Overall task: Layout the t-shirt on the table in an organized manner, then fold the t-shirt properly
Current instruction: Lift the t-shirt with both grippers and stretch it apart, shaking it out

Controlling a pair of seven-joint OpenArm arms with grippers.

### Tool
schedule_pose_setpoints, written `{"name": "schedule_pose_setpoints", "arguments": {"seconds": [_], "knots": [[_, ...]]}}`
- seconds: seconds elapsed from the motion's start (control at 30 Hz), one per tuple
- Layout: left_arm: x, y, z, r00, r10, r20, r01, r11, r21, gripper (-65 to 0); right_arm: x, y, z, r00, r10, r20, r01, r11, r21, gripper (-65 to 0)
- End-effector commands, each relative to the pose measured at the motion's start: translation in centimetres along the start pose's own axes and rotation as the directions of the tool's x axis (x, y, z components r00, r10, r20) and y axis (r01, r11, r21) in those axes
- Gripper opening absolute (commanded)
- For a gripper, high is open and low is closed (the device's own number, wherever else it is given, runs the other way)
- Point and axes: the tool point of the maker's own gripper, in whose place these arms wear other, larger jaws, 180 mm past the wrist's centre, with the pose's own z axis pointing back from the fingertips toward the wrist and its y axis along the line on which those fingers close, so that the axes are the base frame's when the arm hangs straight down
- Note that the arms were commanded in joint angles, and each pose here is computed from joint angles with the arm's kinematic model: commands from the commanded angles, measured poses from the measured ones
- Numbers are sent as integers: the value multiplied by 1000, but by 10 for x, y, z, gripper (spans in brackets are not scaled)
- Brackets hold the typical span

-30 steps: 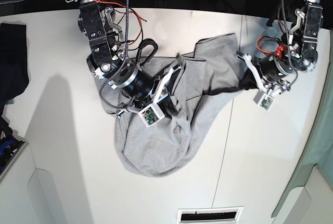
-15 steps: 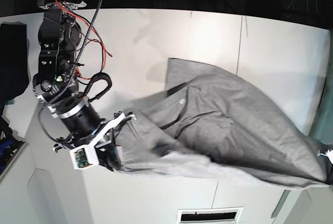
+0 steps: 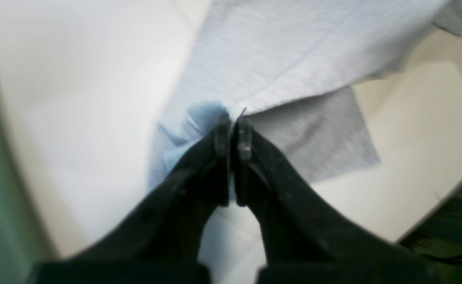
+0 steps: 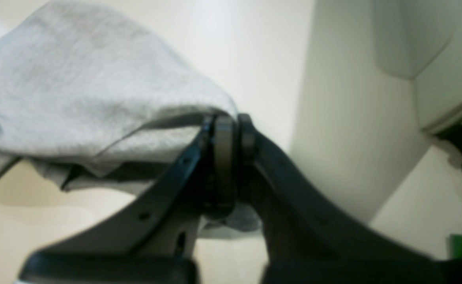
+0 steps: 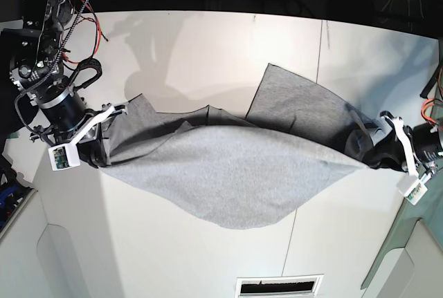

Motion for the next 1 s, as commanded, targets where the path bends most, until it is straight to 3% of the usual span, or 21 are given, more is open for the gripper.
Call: {"name": "schedule_pose_setpoints", "arguments": {"seconds": [0.0, 0.13, 0.3, 0.37, 0.5, 0.63, 0.7, 0.8, 0.97], "knots": [[6, -1, 5, 1000, -9, 25, 9, 1000, -2, -650, 10, -4, 3, 999, 6, 38, -6, 1000, -6, -650], [-22, -15, -3, 1000, 22, -21, -22, 1000, -20, -650, -1, -6, 6, 1000, 14, 12, -14, 1000, -6, -650], [-1, 19, -2, 996, -78, 40, 74, 992, 107, -650, 29, -17, -4, 995, 56, 83, -55, 998, -12, -650], [19, 43, 1, 994, -79, 78, 63, 981, 182, -650, 47, -26, -13, 991, 74, 112, -72, 997, -22, -650], [77, 116, 26, 981, -34, 192, -45, 919, 393, -650, 90, -55, -42, 983, 81, 167, -72, 996, -60, -650], [160, 173, 85, 929, -48, 366, -157, 846, 509, -650, 145, -82, -52, 963, 105, 247, -81, 991, -102, -650], [198, 177, 115, 902, -89, 422, -153, 848, 507, -650, 174, -88, -48, 947, 115, 301, -85, 990, -113, -650], [237, 161, 143, 871, -166, 462, -72, 888, 455, -650, 202, -86, -46, 929, 91, 358, -63, 994, -89, -650], [223, 117, 130, 910, -243, 335, 127, 935, 332, -650, 181, -63, -49, 949, 26, 315, -42, 998, 43, -650]]}}
